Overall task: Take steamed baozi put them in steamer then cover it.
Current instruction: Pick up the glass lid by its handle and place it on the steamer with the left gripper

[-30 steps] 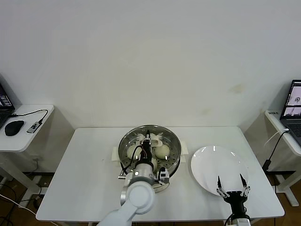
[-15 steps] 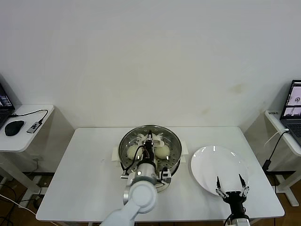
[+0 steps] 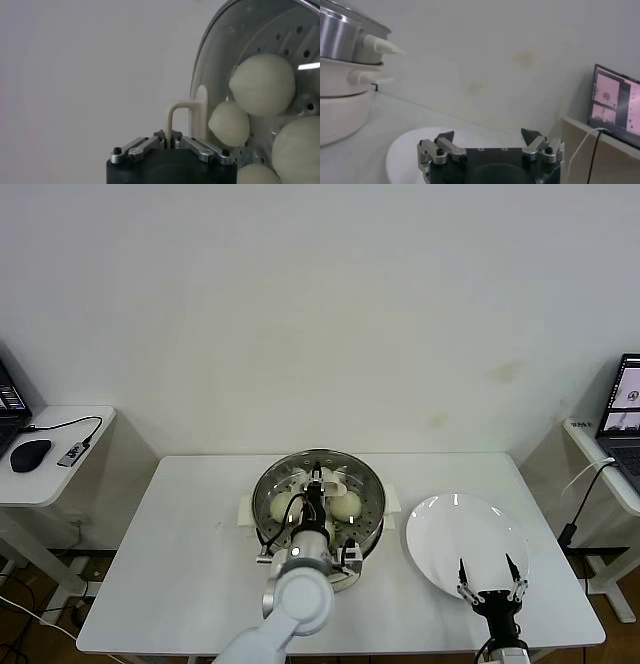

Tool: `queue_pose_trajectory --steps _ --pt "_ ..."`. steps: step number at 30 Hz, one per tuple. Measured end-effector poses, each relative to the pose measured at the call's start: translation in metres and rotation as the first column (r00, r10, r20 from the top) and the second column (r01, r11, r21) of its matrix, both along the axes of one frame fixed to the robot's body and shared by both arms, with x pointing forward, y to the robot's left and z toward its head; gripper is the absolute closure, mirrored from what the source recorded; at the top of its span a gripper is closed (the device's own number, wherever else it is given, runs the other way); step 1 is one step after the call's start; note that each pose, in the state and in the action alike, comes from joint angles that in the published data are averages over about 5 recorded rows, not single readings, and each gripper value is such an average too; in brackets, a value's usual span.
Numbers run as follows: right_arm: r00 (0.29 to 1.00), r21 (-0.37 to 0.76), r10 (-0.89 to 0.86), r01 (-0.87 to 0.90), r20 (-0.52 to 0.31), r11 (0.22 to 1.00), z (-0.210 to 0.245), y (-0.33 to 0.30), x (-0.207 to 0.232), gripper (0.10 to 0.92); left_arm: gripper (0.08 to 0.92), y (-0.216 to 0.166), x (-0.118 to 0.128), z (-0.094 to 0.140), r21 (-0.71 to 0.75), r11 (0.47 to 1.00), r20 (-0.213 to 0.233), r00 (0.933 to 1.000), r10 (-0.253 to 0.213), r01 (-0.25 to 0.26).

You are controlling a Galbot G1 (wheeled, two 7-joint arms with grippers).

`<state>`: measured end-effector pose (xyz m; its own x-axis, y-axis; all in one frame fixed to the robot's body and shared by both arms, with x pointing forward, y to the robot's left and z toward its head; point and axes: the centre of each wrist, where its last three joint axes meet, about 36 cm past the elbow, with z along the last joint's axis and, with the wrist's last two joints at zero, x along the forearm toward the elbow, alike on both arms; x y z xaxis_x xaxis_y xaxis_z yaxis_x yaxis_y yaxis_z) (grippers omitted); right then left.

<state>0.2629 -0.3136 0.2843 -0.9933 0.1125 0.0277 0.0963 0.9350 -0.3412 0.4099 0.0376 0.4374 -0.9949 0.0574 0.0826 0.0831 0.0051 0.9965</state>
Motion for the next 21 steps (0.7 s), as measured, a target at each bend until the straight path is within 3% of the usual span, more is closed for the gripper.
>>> queue_pose_trajectory --steps 9,21 --pt "1.000 0.004 -0.005 0.005 -0.003 1.000 0.001 0.002 -0.001 0.200 0.826 -0.001 -0.002 -0.001 -0.012 1.000 0.001 1.0000 0.002 -0.002" --pt "1.000 0.015 -0.001 0.001 -0.005 1.000 -0.001 0.009 -0.001 0.200 0.484 0.008 -0.016 0.008 -0.059 0.998 0.020 0.9998 0.002 -0.001"
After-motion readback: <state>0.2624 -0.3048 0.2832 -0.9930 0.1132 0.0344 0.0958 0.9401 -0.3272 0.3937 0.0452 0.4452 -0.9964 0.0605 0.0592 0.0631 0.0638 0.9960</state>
